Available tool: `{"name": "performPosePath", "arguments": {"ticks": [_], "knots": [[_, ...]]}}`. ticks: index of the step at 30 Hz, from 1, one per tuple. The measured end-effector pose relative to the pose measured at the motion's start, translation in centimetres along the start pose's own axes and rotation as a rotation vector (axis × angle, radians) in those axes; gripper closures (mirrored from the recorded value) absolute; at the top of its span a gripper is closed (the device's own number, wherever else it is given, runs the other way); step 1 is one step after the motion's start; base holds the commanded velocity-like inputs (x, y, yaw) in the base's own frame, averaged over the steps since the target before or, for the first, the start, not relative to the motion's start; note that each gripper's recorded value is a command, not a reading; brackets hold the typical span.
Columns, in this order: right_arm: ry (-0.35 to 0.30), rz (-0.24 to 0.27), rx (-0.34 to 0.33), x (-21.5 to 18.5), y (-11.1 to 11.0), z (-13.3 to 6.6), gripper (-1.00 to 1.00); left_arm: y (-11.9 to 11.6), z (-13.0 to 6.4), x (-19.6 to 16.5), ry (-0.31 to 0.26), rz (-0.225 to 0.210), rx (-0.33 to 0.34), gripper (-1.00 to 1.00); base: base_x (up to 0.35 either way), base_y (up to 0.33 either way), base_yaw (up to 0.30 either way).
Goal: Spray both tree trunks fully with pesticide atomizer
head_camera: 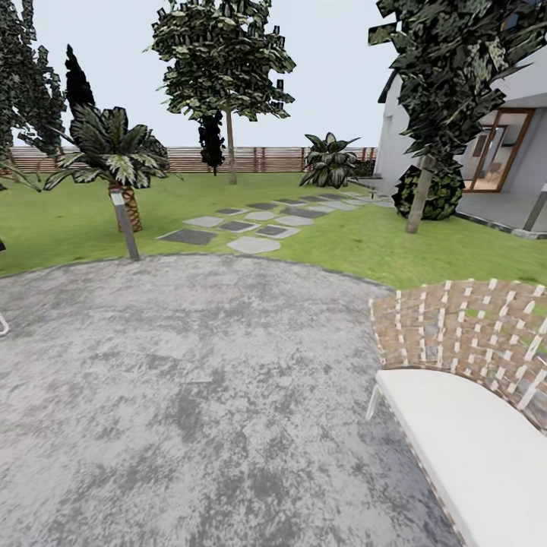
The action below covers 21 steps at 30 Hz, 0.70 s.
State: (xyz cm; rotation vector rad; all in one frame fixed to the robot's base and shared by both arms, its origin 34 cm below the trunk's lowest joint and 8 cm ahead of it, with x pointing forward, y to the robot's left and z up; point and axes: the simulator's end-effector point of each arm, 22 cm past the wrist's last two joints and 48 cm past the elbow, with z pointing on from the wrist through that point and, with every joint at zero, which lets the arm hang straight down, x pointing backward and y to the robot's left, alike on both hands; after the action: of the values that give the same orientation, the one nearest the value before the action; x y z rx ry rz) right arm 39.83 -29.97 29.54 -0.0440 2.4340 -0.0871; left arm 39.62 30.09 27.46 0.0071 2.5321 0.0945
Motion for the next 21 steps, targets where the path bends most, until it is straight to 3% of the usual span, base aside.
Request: {"name": "performPosePath", "arguments": {"ticks": [16, 21], "knots": [[-0.005, 0.003, -0.002, -0.21, 0.03, 0.03, -1.0, 0.0, 0.0, 0.01, 0.0, 0.0, 0.0, -1.0, 0.34, 0.0, 0.0], [-0.002, 0.004, 0.0, -0.11, -0.01, 0.03, -1.0, 0.0, 0.0, 0.09, 0.002, 0.0, 0.0, -1.0, 0.34, 0.0, 0.118]]}}
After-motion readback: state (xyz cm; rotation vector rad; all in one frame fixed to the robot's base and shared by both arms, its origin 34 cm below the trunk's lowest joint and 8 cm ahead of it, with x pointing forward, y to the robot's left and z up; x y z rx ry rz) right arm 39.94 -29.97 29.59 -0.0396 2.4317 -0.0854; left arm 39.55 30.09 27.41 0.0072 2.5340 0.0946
